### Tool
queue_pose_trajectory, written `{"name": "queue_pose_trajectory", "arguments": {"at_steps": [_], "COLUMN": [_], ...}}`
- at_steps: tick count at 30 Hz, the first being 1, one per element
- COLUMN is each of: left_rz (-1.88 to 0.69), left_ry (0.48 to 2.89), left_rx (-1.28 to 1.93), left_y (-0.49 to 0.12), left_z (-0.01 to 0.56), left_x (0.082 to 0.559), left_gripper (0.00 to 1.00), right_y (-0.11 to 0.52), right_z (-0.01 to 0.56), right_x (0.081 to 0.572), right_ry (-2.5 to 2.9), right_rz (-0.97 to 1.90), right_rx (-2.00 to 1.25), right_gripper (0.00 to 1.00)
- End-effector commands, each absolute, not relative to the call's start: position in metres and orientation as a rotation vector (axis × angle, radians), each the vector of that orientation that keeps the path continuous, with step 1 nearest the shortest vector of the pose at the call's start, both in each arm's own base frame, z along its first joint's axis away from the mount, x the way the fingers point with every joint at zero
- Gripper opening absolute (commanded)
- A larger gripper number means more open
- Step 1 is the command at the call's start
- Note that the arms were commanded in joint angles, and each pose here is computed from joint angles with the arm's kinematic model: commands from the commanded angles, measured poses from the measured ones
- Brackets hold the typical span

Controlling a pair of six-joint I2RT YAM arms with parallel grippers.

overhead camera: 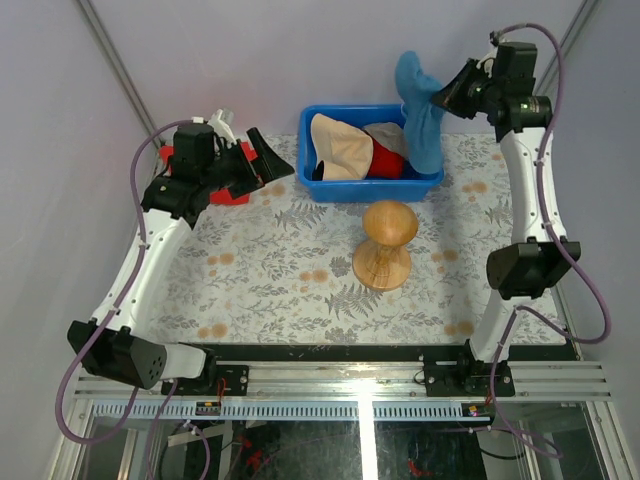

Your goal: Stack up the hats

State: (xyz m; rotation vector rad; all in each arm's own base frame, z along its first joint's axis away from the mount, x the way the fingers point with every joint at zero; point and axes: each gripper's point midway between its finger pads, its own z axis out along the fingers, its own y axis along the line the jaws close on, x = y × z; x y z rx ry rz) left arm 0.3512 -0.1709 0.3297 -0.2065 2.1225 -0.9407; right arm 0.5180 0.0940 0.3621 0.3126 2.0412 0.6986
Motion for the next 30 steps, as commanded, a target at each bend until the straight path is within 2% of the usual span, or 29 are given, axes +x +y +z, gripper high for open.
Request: {"name": "queue_pose_trajectory", "arguments": {"at_steps": [1, 7, 14, 19, 30], "left_rz": [-1.099, -1.218, -1.328, -1.474, -1.512], "left_ry": [2.116, 2.086, 2.052, 2.007, 2.039], "left_rx": [-0.184, -0.164, -0.170, -0.189, -0.118], "left_y": [-0.188, -0.204, -0.226, -0.249, -0.258], "left_z": [0.346, 0.356, 0.347, 0.350, 0.338], "left_x": [0.343, 0.334, 0.315, 0.303, 0.290], "left_gripper": [0.99, 0.99, 1.00, 1.00, 1.00], "right_y": [0.119, 0.138, 0.154, 0.157, 0.153], "right_z": [0.411, 0.458, 0.480, 0.486, 0.458], "right_x": [0.471, 0.421, 0.364, 0.330, 0.279], "right_ry": [2.022, 2.008, 2.028, 2.034, 2.087], "right_rz": [0.893, 1.069, 1.242, 1.298, 1.284], "right_rx": [0.257, 0.206, 0.197, 0.208, 0.343], "right_gripper": [0.00, 0.00, 0.00, 0.00, 0.00]}}
